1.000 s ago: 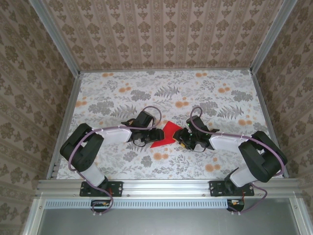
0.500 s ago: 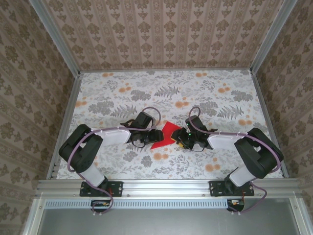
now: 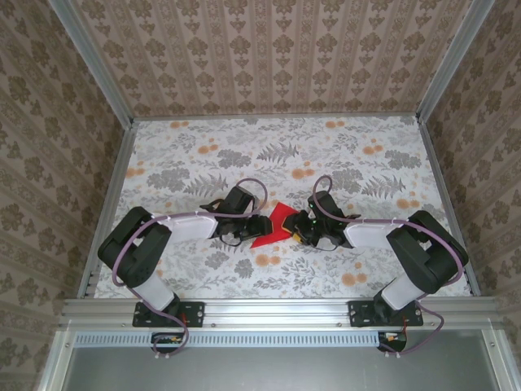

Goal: Fold a paper plane with a square sheet of paper (pick it up from the middle)
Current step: Fourth fold the wing at the center of the table.

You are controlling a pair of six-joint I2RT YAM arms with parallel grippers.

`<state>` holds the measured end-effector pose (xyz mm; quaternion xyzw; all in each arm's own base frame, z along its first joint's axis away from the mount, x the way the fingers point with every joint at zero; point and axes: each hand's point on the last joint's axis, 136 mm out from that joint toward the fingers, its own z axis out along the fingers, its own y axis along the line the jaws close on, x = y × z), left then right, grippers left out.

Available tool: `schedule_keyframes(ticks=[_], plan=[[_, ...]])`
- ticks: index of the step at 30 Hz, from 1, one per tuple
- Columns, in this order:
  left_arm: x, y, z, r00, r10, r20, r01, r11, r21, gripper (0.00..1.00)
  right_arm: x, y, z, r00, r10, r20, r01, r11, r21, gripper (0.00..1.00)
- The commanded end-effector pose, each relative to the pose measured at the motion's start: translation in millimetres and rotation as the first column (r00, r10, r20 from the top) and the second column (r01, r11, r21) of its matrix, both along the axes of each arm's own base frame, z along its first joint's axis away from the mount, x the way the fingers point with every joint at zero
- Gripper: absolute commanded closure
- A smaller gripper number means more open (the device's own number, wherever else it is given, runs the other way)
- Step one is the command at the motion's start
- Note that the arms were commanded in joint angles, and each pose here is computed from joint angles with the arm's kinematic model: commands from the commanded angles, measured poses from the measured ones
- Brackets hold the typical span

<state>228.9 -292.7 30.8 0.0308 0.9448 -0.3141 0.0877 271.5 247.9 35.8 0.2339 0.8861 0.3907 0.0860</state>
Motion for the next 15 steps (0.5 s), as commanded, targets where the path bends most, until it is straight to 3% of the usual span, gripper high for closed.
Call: schedule_keyframes(ticks=[1, 12, 15], plan=[[-7, 7, -3, 0.999, 0.013, -0.037, -0.013, 1.0, 0.003, 0.49, 5, 7, 7, 1.0, 0.002, 0.012, -0.003, 0.999, 0.051, 0.59], [1, 11, 12, 0.999, 0.037, 0.0, -0.037, 0.999, -0.015, 0.48, 1, 14, 0, 1.0, 0.008, -0.018, -0.006, 0.996, 0.084, 0.64], [3, 14, 19, 0.999, 0.036, 0.027, -0.036, 0.999, -0.015, 0.46, 0, 17, -2, 1.0, 0.011, -0.026, -0.009, 0.996, 0.093, 0.7]])
